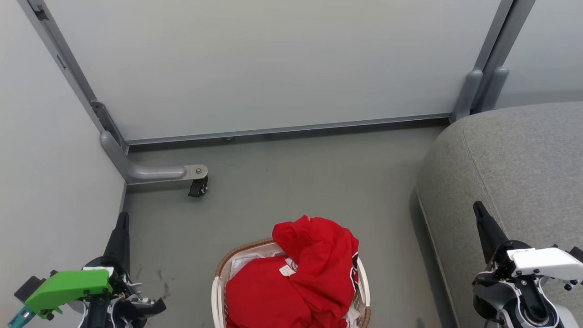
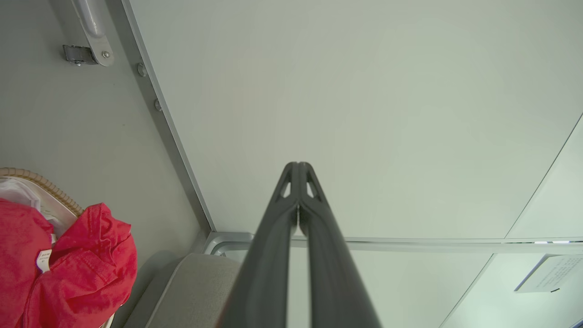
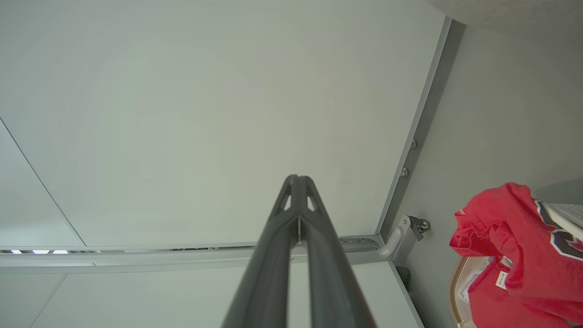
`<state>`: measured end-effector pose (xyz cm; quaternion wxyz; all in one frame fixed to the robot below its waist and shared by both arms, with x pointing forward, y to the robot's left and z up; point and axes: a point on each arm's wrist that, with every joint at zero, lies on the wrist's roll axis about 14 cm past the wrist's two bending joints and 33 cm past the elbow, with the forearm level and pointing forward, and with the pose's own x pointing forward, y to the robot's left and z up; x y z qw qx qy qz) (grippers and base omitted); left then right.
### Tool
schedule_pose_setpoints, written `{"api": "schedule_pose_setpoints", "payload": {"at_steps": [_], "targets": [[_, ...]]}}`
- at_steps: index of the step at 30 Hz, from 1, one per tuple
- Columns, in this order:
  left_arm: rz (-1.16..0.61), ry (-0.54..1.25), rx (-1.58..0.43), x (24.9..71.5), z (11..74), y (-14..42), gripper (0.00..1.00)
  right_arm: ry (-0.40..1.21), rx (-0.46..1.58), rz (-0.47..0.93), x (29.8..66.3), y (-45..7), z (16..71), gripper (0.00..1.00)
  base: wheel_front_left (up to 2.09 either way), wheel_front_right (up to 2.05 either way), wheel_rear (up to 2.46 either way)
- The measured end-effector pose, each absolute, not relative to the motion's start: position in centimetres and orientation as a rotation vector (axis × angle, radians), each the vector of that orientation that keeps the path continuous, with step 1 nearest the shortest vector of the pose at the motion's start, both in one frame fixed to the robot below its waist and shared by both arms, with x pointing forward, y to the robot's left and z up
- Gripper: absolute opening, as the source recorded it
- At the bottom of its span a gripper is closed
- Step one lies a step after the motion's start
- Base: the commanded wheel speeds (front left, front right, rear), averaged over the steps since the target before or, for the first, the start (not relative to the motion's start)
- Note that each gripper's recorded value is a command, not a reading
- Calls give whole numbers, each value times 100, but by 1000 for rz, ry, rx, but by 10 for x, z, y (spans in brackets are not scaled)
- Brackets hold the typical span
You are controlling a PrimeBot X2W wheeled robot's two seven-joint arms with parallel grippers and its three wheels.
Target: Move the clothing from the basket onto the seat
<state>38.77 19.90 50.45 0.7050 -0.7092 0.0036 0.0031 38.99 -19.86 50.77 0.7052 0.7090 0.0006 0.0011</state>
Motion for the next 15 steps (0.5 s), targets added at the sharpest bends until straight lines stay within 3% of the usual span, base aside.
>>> {"api": "schedule_pose_setpoints", "payload": {"at_steps": [15], "targets": [[7, 8, -1577, 388, 504, 199, 0, 1, 1576, 2, 390, -199, 508, 0, 0, 0, 0]]}}
